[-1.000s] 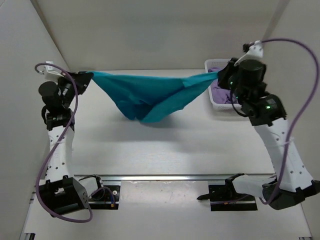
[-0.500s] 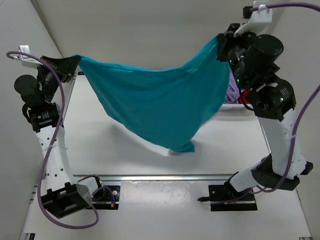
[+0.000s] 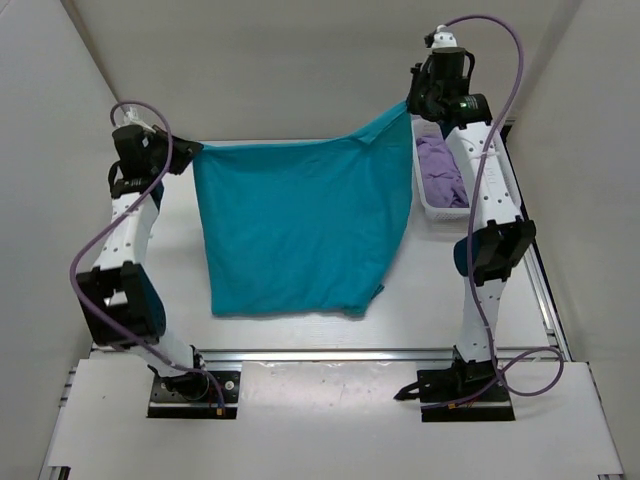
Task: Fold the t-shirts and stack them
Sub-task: Flatten out the tshirt
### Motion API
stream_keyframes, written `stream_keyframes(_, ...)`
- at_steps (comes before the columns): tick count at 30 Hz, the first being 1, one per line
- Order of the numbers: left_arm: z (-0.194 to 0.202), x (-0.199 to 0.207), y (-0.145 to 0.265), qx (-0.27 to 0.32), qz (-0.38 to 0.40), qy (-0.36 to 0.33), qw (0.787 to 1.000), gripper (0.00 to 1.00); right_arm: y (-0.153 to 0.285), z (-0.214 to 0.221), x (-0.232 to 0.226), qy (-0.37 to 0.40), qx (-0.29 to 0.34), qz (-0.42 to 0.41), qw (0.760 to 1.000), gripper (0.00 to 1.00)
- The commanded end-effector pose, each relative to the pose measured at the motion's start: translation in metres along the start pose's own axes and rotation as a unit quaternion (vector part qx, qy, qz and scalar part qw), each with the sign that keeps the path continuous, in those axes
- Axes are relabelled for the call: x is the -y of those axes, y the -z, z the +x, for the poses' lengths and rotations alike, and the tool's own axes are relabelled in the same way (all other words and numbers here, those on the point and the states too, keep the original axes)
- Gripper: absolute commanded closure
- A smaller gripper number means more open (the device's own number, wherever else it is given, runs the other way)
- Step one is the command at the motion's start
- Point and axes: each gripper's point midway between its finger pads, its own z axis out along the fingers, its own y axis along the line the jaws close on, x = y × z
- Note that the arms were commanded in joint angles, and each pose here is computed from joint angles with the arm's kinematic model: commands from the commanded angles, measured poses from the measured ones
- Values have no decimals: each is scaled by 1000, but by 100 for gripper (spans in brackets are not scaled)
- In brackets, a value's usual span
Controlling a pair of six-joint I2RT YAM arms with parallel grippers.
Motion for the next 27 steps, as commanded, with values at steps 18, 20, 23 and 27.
stream_keyframes(18,-120,73,75,204,-9,-93,974,100,126,-67,34,-55,164,14,985,100)
stream_keyframes(20,-87,38,81,196,-32,-89,976,100,125,-5,34,-62,138,12,988,100)
stream_keyframes(23,-41,-19,94,195,-74,-84,974,100,123,84,40,-77,67,28,994,100)
stream_keyframes(27,35,-89,100,143,-121,-68,980,100,126,193,44,-116,-18,35,992,100)
